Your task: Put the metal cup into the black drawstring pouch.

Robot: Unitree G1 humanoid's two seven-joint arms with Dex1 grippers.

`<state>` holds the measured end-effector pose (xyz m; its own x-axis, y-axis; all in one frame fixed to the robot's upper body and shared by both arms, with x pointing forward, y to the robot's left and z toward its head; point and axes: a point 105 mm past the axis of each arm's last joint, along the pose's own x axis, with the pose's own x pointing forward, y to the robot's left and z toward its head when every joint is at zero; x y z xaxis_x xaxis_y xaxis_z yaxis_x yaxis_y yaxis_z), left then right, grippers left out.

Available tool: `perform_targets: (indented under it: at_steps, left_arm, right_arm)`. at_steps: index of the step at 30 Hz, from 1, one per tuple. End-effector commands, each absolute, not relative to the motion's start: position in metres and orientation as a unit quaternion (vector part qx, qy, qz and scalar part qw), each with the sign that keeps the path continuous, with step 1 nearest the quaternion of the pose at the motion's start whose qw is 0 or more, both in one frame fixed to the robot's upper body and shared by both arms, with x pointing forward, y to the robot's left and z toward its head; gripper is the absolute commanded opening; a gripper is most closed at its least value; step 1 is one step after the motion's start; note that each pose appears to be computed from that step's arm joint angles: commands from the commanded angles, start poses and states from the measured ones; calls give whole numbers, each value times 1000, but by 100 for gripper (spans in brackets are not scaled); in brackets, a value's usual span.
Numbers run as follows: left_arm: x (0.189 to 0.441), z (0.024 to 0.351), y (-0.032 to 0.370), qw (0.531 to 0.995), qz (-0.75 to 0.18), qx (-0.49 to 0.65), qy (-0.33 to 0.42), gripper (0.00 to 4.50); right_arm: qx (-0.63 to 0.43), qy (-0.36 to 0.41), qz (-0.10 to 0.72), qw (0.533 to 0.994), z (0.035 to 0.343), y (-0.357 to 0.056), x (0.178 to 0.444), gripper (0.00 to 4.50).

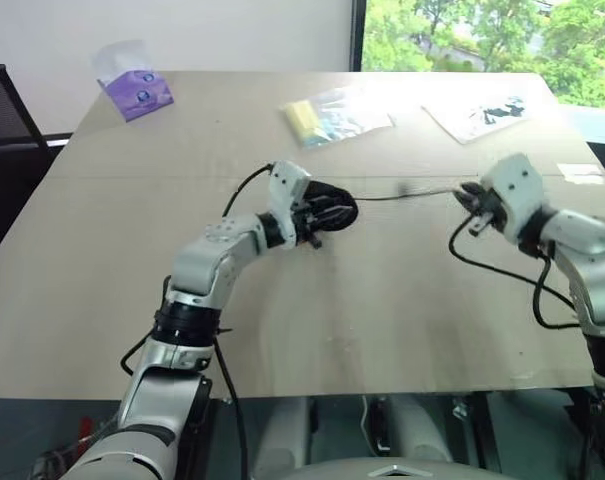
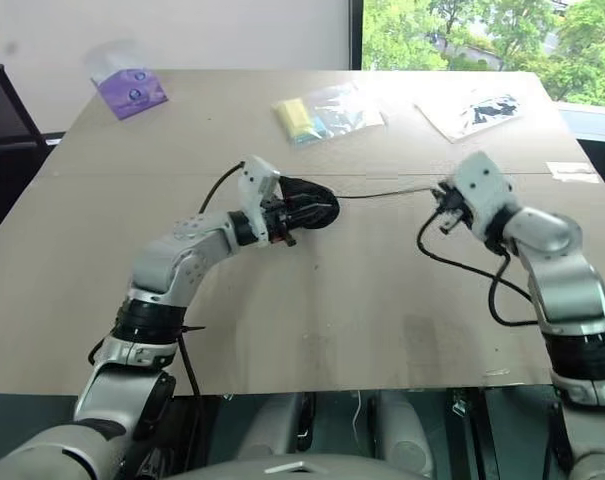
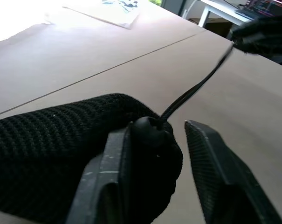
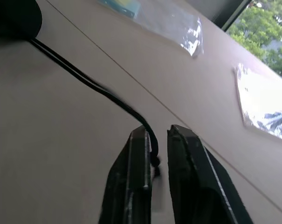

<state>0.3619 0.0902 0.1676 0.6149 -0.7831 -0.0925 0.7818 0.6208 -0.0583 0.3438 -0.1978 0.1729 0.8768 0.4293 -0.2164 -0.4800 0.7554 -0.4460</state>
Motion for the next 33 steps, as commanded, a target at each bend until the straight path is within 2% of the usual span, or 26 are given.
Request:
perform_targets:
  at_steps: [1, 2, 3, 5, 8, 11, 17, 19, 23, 27, 33]
  left_arm:
    - [350, 200, 92, 900, -436, -7, -6, 333]
    - [345, 203, 95, 901, -435, -9, -9, 394]
    - [340, 206, 100, 902, -430, -11, -12, 434]
    - [332, 209, 112, 909, -417, -13, -11, 450]
    - [324, 209, 138, 928, -372, 2, -12, 450]
    - [313, 197, 167, 946, -323, 21, -11, 450]
    - [294, 176, 214, 977, -215, 13, -2, 450]
    - [280, 164, 223, 979, -202, 5, 14, 450]
    - [260, 159, 233, 981, -192, -29, 11, 450]
    - [253, 150, 235, 987, -160, -15, 25, 450]
    - [245, 144, 227, 985, -169, -21, 35, 450]
  right_arm:
    - [-223, 35, 234, 946, 178, -201, 327, 236]
    - [-220, 43, 236, 946, 172, -203, 321, 297]
    - [-213, 51, 234, 947, 166, -206, 315, 339]
    - [-205, 62, 245, 946, 156, -207, 300, 442]
    - [-179, 59, 262, 946, 153, -206, 280, 447]
    - [-107, 7, 275, 956, 168, -205, 266, 447]
    - [-141, 2, 281, 949, 166, -209, 250, 447]
    - [-142, 11, 293, 945, 160, -204, 244, 447]
    - [-136, 6, 283, 949, 158, -204, 243, 447]
    - [-144, -3, 275, 951, 157, -203, 247, 447]
    - [-148, -7, 272, 951, 154, -201, 248, 447]
